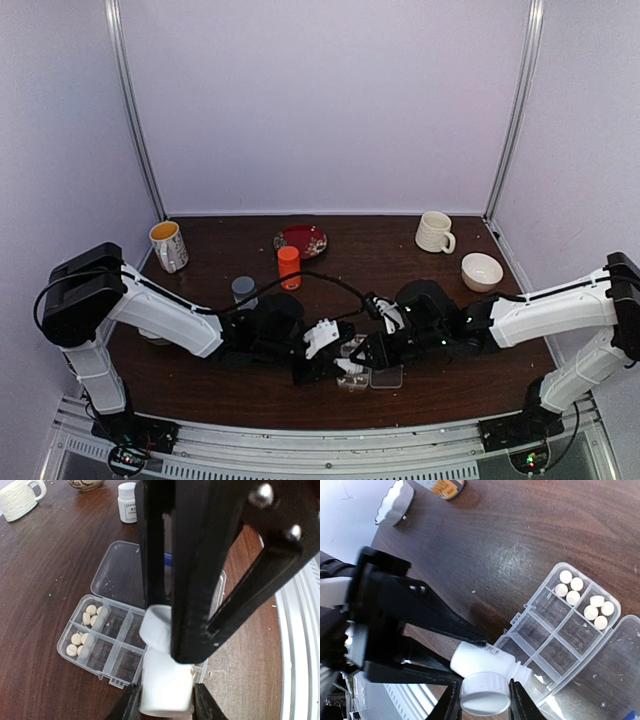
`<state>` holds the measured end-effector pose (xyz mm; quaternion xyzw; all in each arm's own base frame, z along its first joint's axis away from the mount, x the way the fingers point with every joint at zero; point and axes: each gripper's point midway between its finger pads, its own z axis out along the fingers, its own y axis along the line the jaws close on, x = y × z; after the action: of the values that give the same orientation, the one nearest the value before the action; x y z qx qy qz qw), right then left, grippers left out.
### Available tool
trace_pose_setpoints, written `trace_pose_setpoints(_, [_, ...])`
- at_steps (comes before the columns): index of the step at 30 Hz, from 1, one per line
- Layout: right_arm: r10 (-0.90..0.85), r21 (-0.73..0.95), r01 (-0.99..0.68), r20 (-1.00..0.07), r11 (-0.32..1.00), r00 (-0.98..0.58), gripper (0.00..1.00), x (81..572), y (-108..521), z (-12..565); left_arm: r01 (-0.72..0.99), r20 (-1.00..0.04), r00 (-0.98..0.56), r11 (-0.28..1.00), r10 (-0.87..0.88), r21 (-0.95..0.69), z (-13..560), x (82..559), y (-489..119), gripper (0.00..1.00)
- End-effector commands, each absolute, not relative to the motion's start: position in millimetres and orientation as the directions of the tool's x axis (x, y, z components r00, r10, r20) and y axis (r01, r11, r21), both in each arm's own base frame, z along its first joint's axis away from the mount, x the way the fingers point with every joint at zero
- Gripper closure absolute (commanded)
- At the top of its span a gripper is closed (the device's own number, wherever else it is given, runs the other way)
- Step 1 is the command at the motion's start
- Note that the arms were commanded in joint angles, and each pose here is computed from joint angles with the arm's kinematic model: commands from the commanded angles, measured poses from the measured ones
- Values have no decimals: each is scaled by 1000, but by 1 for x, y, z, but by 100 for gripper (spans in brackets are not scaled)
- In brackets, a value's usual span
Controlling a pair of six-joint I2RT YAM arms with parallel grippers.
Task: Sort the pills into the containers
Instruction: Pour the pill into the compartment of the pill container.
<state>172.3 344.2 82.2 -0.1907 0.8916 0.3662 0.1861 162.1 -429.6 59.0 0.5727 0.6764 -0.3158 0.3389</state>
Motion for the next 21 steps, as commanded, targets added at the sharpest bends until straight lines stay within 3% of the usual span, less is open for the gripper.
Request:
trace_pose_setpoints(1, [-134, 603, -499, -546, 622, -827, 100, 176, 339, 112, 989, -846, -104, 143, 524, -33, 72, 168, -440, 100])
trace_pose_setpoints(5, [-131, 630, -502, -540, 592, -832, 100, 173, 345, 114, 989, -844, -106, 144, 525, -35, 71, 168, -439, 100])
trace_pose_setpoints(13, [-231, 599, -459, -419, 656, -878, 100, 164, 347, 67, 989, -849, -105, 142, 518, -36, 71, 167, -439, 100])
trace_pose_setpoints(21, [-203, 581, -505, -506, 638, -838, 100, 172, 344, 102, 990, -853, -102, 140, 512, -35, 72, 166, -439, 100])
